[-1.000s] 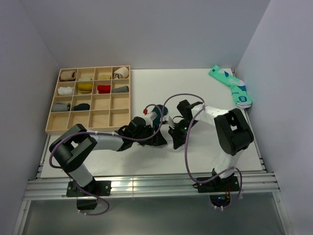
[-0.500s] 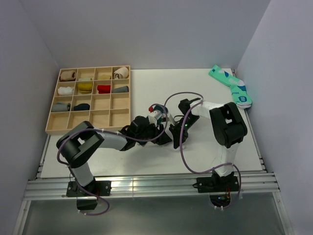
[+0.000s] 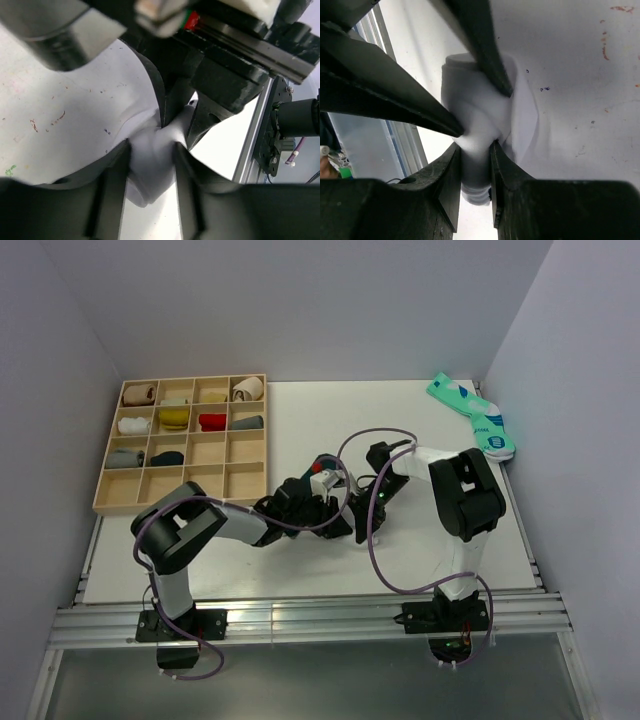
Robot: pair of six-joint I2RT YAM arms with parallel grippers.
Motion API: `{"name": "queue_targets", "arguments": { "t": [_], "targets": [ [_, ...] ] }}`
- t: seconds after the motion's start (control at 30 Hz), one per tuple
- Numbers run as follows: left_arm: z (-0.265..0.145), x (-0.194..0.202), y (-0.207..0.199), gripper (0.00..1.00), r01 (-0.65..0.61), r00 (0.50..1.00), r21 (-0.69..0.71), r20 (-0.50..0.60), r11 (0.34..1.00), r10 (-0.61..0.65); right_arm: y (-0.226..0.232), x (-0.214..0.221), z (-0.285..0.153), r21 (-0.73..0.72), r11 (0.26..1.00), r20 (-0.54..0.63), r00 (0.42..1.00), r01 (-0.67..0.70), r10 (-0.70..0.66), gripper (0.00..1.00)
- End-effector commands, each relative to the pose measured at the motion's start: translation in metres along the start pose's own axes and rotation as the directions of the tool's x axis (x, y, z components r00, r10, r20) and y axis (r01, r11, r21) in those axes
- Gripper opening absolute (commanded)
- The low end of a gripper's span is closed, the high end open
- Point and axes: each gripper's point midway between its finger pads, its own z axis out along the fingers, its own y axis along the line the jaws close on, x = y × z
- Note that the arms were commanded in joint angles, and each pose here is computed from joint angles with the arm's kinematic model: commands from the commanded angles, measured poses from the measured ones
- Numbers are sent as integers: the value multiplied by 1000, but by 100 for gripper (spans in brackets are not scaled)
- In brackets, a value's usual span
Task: Roll the socks
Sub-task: Roll the sock at the center of the board.
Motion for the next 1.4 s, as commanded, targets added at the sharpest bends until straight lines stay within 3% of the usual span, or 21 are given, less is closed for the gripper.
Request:
{"name": "queue_targets", "arguments": {
  "t": [0.0, 0.03, 0.07, 0.23, 0.5, 0.8, 1.2, 1.37],
  "targets": [
    [9, 4, -10, 42, -37, 999, 39, -37, 999, 39, -24, 15, 1, 96, 995, -90, 996, 15, -7, 18],
    [10, 6, -9, 38, -32, 998, 34, -47, 999, 34, -25, 14, 1, 104, 994, -84, 996, 20, -11, 19],
    [11, 5, -9, 26, -35, 998, 32, -51, 999, 36, -26, 14, 1, 117, 993, -85, 996, 12, -2, 20],
    [14, 17, -2, 1, -20, 994, 3, -104, 1000, 20, -36, 8, -6, 204, 979, -60, 998, 14, -1, 31],
    [15, 31, 8, 0, 8, 990, -38, -143, 999, -13, -40, 2, -19, 316, 949, -23, 1000, -5, 13, 53],
    [17, 40, 17, 0, 26, 986, -67, -164, 997, -36, -33, -12, -36, 386, 922, 40, 999, 18, -36, 62],
    [25, 42, 18, 0, 38, 983, -64, -178, 997, -48, -34, -22, -20, 220, 976, 9, 1000, -7, 5, 68],
    [27, 41, 20, 0, 45, 983, -70, -174, 997, -57, -37, -16, -11, 179, 983, -13, 999, -35, 37, 64]
  ]
}}
